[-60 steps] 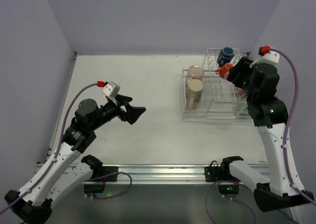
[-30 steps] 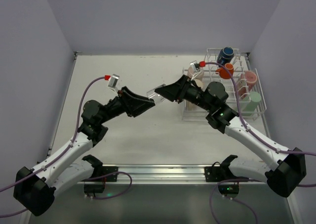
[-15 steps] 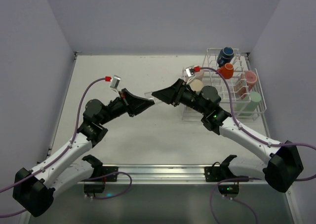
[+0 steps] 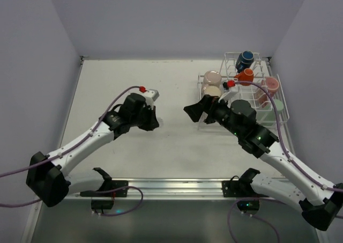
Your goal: Unload the cups from the dish rack
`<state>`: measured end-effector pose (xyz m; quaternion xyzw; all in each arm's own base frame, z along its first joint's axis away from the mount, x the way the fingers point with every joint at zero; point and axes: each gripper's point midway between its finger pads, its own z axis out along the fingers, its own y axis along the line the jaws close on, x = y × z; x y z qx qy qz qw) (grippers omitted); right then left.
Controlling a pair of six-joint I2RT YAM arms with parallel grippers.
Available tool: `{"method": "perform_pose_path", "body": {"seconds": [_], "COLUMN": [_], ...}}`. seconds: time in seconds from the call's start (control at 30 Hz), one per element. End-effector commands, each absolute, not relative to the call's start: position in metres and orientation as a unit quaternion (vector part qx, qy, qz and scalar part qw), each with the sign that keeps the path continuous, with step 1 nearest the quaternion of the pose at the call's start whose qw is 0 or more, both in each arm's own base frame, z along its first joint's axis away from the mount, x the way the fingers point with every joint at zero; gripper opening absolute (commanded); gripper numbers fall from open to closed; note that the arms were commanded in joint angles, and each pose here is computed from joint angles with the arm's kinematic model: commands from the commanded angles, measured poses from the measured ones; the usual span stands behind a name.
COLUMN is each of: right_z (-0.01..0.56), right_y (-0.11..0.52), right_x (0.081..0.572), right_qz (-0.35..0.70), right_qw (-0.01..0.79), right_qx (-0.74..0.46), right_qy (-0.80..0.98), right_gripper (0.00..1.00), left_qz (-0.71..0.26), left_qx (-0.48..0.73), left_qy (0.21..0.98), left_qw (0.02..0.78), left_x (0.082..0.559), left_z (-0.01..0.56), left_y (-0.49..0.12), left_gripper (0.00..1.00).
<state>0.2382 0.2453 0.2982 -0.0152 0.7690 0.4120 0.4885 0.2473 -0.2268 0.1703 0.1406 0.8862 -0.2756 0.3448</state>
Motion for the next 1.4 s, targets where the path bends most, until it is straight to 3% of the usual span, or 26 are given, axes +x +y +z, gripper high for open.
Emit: {"method": "perform_pose_path", "body": {"seconds": [0.0,0.5,0.7,0.8,0.93,1.17,1.37], "right_z": [0.29,0.306,0.307,0.306,0.305,0.321,0.359], "right_y": [0.198,0.131,0.123,0.121,0.117,0.106,0.088], "right_x": [0.241,0.215,0.211,0.21,0.212,0.218,0.232], "right_qz": [0.297,0.239,0.234,0.232,0.222,0.195,0.143], "right_qw": [0.527,0.584,0.588,0.588,0.589,0.606,0.64], "right_qx": [-0.009,0.032,0.042,0.045,0.052,0.067,0.077], "right_qy": [0.796,0.775,0.773,0.773,0.775,0.768,0.751], "right_gripper": [0.99,0.99,0.99,0.99,0.99,0.98,0.91], "left_qz": [-0.198,-0.014,-0.008,-0.008,-0.012,-0.02,-0.077], "left_qx": [0.203,0.296,0.301,0.302,0.3,0.294,0.264], "left_qy": [0.913,0.925,0.924,0.925,0.924,0.919,0.893], "left_qw": [0.294,0.239,0.234,0.23,0.236,0.26,0.357], "left_x": [0.223,0.203,0.198,0.196,0.196,0.2,0.218], "left_z": [0.153,0.091,0.076,0.07,0.07,0.083,0.154], "left_y": [-0.227,-0.271,-0.273,-0.271,-0.271,-0.271,-0.284], "left_gripper": [0.0,0.0,0.01,0.15,0.43,0.57,0.76]}}
